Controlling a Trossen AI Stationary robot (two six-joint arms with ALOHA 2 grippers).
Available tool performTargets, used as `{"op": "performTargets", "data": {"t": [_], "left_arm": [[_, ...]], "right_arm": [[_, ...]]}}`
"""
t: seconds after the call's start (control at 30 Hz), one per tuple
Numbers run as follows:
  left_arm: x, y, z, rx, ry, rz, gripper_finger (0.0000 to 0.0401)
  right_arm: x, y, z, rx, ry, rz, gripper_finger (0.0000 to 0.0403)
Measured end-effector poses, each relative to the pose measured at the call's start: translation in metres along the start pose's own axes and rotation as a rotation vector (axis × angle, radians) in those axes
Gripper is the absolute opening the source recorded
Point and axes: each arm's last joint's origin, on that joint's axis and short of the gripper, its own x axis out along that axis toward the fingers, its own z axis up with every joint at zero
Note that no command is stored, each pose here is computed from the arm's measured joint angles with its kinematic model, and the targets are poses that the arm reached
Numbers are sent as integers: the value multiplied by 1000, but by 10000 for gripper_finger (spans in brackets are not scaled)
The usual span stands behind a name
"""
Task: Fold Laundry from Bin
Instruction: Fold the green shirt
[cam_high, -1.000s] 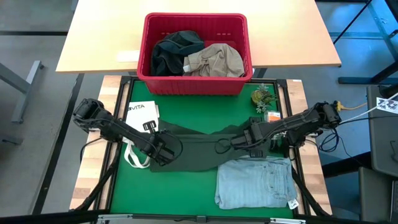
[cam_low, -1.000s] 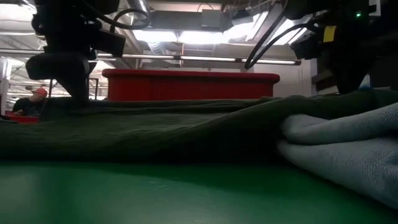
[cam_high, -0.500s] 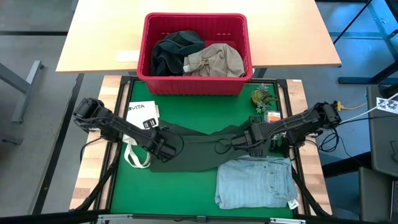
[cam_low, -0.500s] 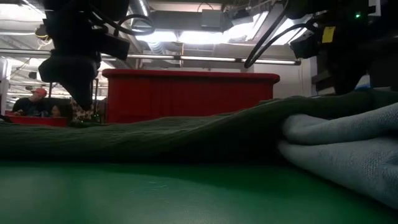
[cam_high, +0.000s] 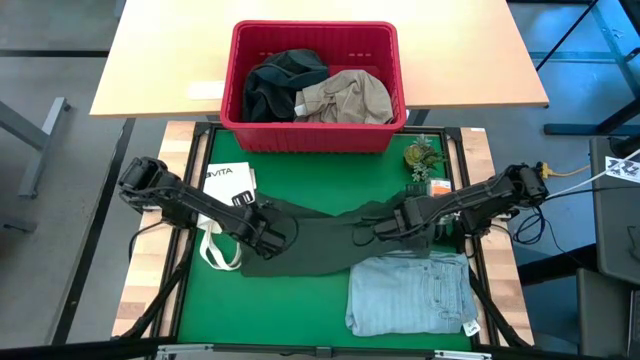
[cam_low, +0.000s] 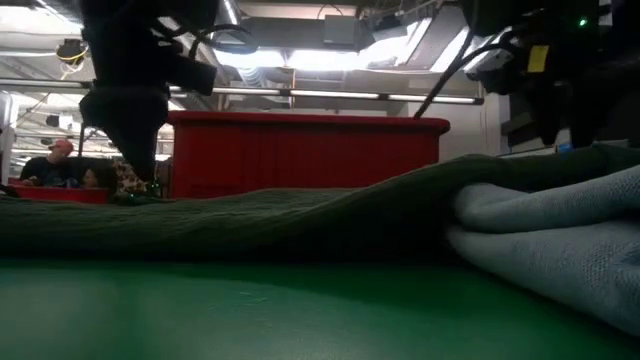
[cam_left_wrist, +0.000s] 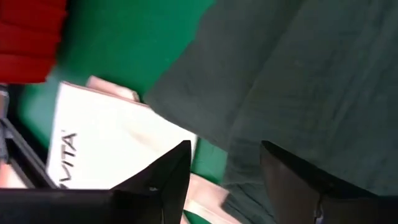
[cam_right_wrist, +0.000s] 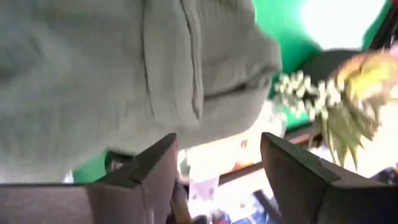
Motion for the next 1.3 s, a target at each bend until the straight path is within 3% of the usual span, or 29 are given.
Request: {"op": "performTargets", "data": {"t": [0.2,0.4,0.63,0.73,0.93,1.17,1.3], "left_arm": [[-10,-4,9,-31,17,-103,163],[-11,-9,10,-44,60,-210,150],[-15,-18,10,-42,32,-279,145],[-17,-21,9,-41,16,-297,147],[-20,-28,11,-50,-30,-347,145],[-31,-44,5,-32,-103,-432,141],[-37,-53,-4,-32,-118,-450,141]], "right_arm": [[-16,2,-18,14,-21,104,241],[-31,23,-39,-7,-72,225,241],[-22,63,-47,-120,-197,235,241],[-15,76,-46,-96,-266,225,241],[2,79,-48,34,-259,163,241],[19,82,-52,44,-181,176,239],[20,82,-52,46,-186,185,205]]}}
